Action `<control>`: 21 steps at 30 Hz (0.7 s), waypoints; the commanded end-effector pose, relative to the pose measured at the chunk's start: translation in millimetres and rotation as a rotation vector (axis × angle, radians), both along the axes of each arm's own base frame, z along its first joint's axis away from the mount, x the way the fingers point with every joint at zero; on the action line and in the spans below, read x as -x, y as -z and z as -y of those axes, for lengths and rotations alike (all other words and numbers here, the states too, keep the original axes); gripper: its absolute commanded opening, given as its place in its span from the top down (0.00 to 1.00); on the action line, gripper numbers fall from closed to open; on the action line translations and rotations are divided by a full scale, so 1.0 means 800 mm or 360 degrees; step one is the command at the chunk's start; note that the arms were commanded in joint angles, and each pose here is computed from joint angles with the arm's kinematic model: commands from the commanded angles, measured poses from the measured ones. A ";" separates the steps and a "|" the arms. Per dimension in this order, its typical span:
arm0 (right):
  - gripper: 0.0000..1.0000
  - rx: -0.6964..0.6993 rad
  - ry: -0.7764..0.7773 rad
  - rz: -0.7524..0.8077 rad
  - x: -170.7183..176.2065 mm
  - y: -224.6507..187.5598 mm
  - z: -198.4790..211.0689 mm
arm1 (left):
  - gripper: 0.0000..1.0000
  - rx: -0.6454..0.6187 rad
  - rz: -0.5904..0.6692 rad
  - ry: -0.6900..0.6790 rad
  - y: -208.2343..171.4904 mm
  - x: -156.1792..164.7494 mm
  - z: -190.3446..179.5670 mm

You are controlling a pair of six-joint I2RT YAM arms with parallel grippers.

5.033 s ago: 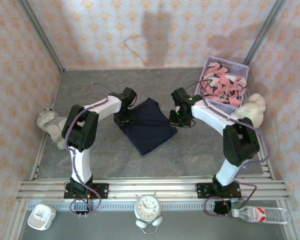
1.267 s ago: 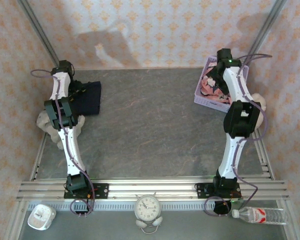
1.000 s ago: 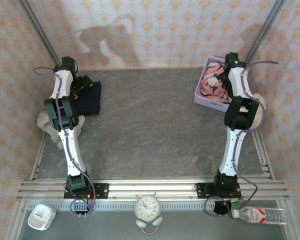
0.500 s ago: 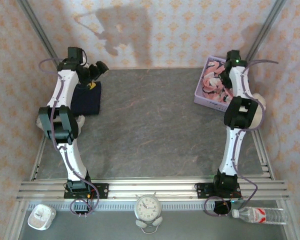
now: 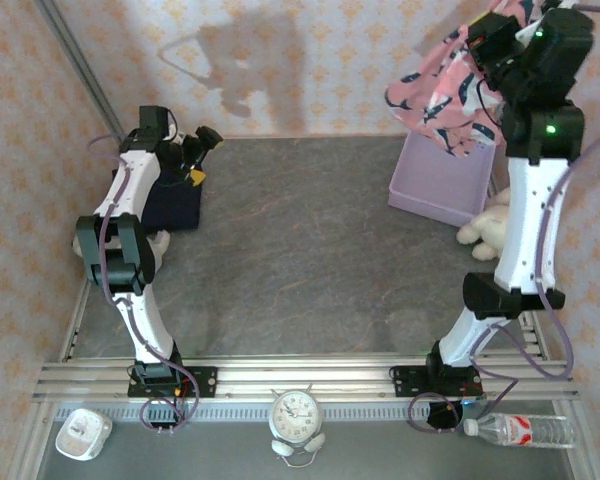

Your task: Fold and stack the mixed laundry pile

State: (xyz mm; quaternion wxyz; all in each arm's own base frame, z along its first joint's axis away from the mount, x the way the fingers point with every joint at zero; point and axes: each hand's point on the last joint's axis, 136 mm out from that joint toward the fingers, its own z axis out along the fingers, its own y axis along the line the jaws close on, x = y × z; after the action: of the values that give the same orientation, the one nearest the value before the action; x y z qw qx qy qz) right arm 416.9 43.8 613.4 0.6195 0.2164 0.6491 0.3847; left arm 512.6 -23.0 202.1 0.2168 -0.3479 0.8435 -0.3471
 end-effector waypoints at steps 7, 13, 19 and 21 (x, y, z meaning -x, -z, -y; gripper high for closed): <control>1.00 -0.0089 -0.0982 -0.0135 0.091 0.015 -0.230 | 0.00 0.0011 0.0186 0.0009 -0.075 0.049 0.012; 1.00 0.0055 -0.1092 -0.0771 0.083 0.214 -0.323 | 0.00 -0.0008 0.0197 -0.0022 -0.079 0.088 0.012; 0.50 0.0252 -0.0589 -0.1367 0.051 0.443 -0.246 | 0.00 -0.0073 0.0166 -0.0050 -0.065 0.128 0.009; 0.40 0.0435 -0.0388 -0.1421 0.049 0.468 -0.202 | 0.00 -0.0099 0.0130 -0.0044 -0.053 0.139 0.008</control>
State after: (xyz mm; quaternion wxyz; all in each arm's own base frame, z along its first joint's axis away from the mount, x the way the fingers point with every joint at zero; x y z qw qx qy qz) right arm 360.5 257.4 218.9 0.1612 0.1730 0.9235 0.3022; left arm 412.3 -32.8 250.9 0.2606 -0.3415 0.8311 -0.3533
